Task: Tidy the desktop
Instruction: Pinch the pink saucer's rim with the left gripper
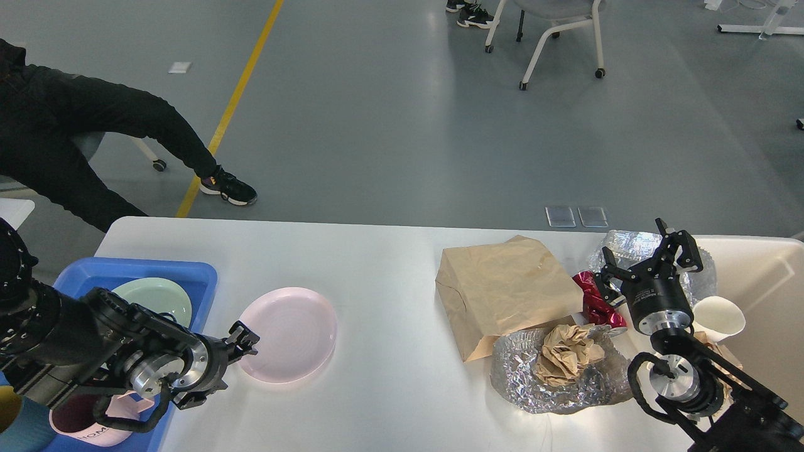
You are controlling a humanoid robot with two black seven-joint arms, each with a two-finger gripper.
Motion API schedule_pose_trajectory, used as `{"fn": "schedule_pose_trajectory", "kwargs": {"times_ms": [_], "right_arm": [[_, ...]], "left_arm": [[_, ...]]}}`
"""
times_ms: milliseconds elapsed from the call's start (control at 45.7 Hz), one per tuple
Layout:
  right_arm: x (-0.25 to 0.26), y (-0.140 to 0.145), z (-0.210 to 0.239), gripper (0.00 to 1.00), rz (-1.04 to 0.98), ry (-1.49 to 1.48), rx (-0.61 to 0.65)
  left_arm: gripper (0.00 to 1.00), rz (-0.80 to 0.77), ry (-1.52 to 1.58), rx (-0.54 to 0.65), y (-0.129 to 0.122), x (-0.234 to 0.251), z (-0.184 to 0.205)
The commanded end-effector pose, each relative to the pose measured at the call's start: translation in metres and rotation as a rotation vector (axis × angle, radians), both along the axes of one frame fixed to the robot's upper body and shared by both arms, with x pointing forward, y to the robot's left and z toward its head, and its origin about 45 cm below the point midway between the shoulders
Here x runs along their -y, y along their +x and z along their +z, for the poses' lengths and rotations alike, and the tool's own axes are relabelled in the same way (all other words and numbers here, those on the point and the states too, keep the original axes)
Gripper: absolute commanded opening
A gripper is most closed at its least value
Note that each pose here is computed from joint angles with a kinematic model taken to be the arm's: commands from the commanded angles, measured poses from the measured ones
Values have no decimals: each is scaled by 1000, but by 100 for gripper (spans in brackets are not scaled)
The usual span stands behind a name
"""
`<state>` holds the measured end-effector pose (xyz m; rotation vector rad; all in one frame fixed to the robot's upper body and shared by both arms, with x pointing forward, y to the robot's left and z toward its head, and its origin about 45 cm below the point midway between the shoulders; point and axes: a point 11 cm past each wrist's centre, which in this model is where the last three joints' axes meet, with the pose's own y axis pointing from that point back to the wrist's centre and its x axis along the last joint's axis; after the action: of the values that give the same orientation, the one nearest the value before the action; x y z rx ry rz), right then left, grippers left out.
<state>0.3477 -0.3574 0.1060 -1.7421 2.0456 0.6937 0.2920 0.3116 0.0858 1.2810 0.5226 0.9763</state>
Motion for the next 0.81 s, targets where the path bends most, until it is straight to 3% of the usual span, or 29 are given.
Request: {"fn": "schedule_pose_trajectory", "kwargs": {"times_ms": [0, 372, 788], "right_arm": [[0, 0, 0, 100, -1, 0, 0], [0, 0, 0, 100, 1, -1, -1], [0, 0, 0, 100, 0, -1, 1]], "left_arm": [[66, 3, 8, 5, 2, -3, -2], [46, -16, -15, 2, 1, 8, -10], [37, -12, -20, -17, -6, 8, -16]]}}
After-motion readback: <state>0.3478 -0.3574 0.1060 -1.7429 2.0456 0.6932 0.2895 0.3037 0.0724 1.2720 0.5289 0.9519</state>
